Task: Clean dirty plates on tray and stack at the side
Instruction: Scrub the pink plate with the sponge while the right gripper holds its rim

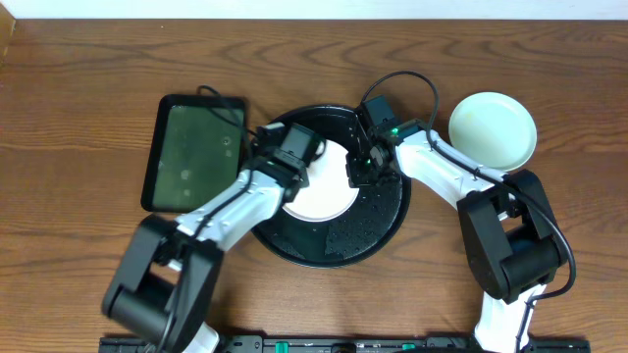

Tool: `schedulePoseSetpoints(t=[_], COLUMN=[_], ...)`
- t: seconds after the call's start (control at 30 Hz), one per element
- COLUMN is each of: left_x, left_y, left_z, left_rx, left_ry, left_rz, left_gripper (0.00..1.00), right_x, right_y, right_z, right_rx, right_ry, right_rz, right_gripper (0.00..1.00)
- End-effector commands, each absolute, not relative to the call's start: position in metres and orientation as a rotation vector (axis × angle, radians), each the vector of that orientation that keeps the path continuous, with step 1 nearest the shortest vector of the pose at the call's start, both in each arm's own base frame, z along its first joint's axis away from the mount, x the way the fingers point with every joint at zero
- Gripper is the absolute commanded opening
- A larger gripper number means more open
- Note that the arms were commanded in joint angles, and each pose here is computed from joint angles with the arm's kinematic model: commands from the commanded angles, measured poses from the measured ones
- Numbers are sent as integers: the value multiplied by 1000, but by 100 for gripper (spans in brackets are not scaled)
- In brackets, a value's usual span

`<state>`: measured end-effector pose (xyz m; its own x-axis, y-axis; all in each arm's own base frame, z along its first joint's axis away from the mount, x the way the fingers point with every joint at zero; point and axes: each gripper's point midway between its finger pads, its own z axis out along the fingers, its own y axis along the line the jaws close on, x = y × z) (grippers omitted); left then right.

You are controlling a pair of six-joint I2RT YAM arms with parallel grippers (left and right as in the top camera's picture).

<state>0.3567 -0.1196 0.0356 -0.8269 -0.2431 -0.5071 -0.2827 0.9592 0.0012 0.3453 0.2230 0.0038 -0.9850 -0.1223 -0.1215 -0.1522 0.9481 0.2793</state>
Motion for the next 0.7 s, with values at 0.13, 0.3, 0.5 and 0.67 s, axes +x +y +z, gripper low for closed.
schedulePoseSetpoints(t=[0.13,0.3,0.5,0.67], left_x=[366,354,355,361], left_y=[-121,-184,-216,-208], left_z=[68,61,44,14], left_rx=[-432,-409,-394,-426], left_ry=[2534,2643,2655,2673], left_rz=[-94,-530,-620,-533], left_gripper=[8,8,8,8], right_x=[329,331,331,329], right_y=[209,211,211,210], right_z=[-25,-25,-25,-25], right_rx=[-252,-252,-252,-252], right_ry=[3077,3066,3067,3075], right_rz=[296,302,302,303], right_gripper=[1,1,1,1])
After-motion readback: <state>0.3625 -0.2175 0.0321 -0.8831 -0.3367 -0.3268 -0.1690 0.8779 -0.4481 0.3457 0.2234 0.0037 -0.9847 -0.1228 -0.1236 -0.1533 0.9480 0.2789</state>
